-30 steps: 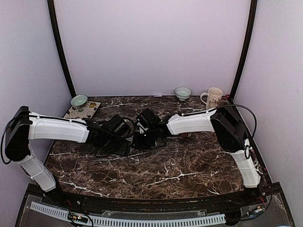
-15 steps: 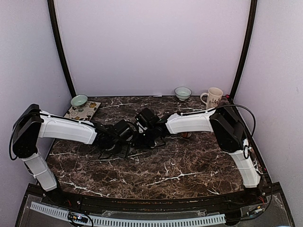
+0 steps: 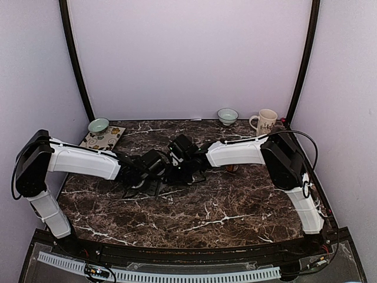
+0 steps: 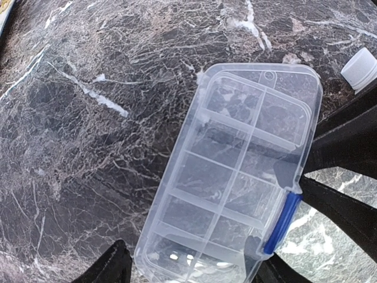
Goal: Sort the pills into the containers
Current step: Open the lid of the pill container.
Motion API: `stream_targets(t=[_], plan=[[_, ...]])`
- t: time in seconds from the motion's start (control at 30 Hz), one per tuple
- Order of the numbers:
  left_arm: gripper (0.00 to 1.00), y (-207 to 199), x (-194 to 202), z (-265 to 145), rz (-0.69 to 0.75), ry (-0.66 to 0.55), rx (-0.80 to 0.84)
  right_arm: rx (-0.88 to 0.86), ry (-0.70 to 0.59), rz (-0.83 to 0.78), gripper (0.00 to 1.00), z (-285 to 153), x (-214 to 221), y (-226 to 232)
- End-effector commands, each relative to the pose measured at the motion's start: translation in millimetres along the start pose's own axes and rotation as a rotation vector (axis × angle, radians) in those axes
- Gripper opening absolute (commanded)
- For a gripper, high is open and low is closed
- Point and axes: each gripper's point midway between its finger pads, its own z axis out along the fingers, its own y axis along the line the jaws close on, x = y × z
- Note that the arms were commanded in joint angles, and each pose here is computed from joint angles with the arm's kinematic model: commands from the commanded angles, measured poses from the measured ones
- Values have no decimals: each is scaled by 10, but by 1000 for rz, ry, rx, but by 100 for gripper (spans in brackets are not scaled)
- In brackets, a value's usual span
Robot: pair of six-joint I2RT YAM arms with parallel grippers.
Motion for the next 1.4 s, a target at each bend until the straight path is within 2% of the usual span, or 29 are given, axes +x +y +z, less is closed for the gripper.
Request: stream_targets(t=[0.0, 0.33, 0.57, 1.07, 1.37], plan=[[68, 139, -87, -87, -9, -19, -34, 115, 53, 25, 31, 184, 191, -398], [69, 386, -261, -176, -55, -63, -64, 149, 67, 14, 31, 198, 252, -492], [69, 520, -321, -98, -83, -55, -70, 155, 69, 8, 31, 189, 256, -504], [69, 620, 4, 349, -91, 71, -79, 162, 66, -3, 31, 187, 245, -513], [69, 678, 68, 436, -111, 91, -74, 169, 65, -11, 31, 184, 255, -526]])
